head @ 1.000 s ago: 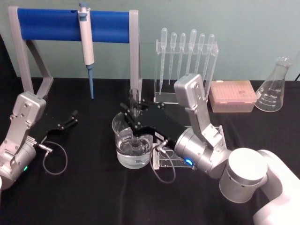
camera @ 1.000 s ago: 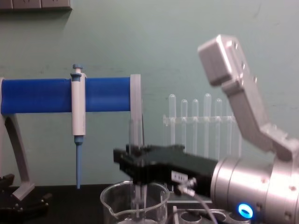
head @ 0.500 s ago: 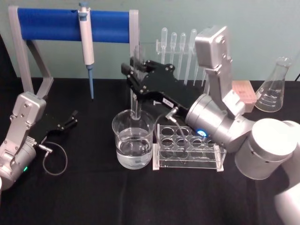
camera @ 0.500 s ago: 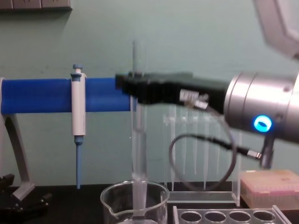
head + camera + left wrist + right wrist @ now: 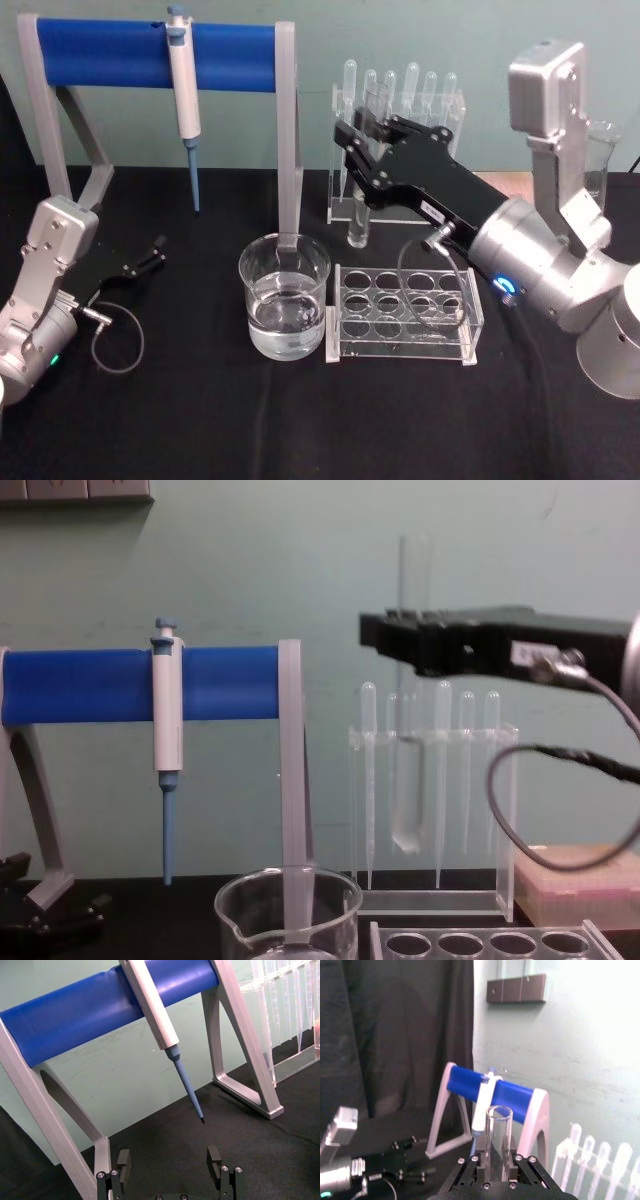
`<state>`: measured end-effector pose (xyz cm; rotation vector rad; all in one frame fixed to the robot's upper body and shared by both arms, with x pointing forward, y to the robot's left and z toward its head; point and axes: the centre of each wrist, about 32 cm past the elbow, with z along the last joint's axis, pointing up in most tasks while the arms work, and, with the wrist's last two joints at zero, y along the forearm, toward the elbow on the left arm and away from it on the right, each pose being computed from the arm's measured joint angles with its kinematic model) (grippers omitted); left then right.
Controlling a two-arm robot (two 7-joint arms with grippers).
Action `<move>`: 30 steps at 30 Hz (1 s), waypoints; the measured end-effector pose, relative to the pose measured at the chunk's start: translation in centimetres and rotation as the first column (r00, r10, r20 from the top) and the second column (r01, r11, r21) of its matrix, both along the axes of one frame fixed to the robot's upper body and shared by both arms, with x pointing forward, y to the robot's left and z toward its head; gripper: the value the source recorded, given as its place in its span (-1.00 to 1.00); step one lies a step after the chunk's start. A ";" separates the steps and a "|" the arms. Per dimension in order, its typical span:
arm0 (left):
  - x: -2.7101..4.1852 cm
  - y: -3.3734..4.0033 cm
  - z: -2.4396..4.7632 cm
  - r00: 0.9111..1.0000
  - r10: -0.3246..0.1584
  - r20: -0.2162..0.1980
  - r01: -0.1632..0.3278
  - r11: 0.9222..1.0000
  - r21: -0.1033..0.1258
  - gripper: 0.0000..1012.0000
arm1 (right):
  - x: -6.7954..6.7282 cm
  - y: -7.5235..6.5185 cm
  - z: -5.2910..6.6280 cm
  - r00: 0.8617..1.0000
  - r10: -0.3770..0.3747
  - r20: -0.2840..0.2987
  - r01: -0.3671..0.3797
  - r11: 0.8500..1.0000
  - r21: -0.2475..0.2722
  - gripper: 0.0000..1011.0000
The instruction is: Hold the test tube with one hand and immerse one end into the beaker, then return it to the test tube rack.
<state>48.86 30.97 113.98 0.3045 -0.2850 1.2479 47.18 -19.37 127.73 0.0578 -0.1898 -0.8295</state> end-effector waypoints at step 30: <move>0.00 0.00 0.00 1.000 0.000 0.000 0.000 1.000 0.000 0.98 | -0.3 -1.0 -4.5 0.992 -0.068 -0.104 0.067 0.998 -0.013 -0.55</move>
